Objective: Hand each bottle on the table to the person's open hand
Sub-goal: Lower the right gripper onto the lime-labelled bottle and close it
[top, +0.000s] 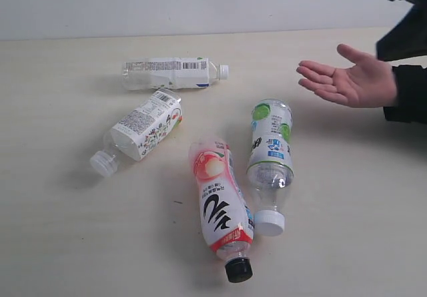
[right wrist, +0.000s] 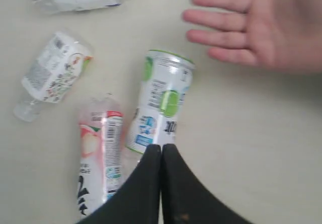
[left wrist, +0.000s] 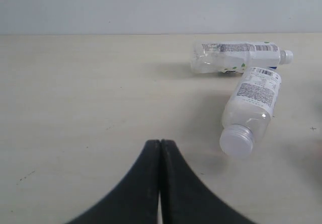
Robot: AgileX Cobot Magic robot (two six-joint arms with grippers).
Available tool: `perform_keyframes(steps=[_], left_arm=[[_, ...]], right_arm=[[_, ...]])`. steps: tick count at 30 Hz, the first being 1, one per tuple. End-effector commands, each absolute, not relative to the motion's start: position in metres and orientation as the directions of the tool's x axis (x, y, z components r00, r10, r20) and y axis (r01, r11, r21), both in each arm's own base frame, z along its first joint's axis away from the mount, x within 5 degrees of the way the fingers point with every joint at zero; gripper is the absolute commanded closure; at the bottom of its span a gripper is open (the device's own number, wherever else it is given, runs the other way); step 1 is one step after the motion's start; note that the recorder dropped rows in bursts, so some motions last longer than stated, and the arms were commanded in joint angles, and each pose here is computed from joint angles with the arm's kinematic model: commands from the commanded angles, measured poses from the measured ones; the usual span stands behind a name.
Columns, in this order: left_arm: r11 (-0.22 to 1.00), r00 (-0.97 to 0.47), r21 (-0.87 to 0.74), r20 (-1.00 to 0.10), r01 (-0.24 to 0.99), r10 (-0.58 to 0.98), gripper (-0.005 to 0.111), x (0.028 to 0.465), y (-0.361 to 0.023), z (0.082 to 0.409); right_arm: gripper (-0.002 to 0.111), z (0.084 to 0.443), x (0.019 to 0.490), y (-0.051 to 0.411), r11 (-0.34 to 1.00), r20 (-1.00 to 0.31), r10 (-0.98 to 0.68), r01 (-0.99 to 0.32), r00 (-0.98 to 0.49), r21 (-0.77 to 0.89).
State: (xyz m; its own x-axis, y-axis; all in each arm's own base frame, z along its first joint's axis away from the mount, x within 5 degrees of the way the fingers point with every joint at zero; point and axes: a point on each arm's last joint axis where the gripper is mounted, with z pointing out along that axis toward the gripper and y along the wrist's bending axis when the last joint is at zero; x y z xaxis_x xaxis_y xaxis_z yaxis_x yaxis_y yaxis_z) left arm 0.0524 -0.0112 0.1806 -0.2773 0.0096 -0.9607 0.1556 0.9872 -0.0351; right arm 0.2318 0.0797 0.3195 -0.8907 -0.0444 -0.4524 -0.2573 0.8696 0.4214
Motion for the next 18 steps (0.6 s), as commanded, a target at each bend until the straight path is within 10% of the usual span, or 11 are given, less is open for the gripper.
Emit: perform_keyframes(steps=[1, 12, 18], left_arm=[[0.986, -0.268, -0.048, -0.963, 0.16, -0.004, 0.107, 0.052, -0.012, 0.181], [0.986, -0.268, -0.048, -0.963, 0.16, -0.004, 0.107, 0.052, -0.012, 0.181], [0.986, -0.268, -0.048, -0.963, 0.16, -0.004, 0.107, 0.052, -0.012, 0.181]], right_arm=[[0.108, 0.313, 0.233, 0.12, 0.846, -0.519, -0.079, -0.333, -0.851, 0.417], [0.099, 0.236, 0.252, 0.182, 0.963, -0.209, -0.171, -0.208, -0.963, 0.169], [0.034, 0.204, 0.263, 0.195, 0.955, -0.131, -0.215, -0.236, -0.968, 0.178]])
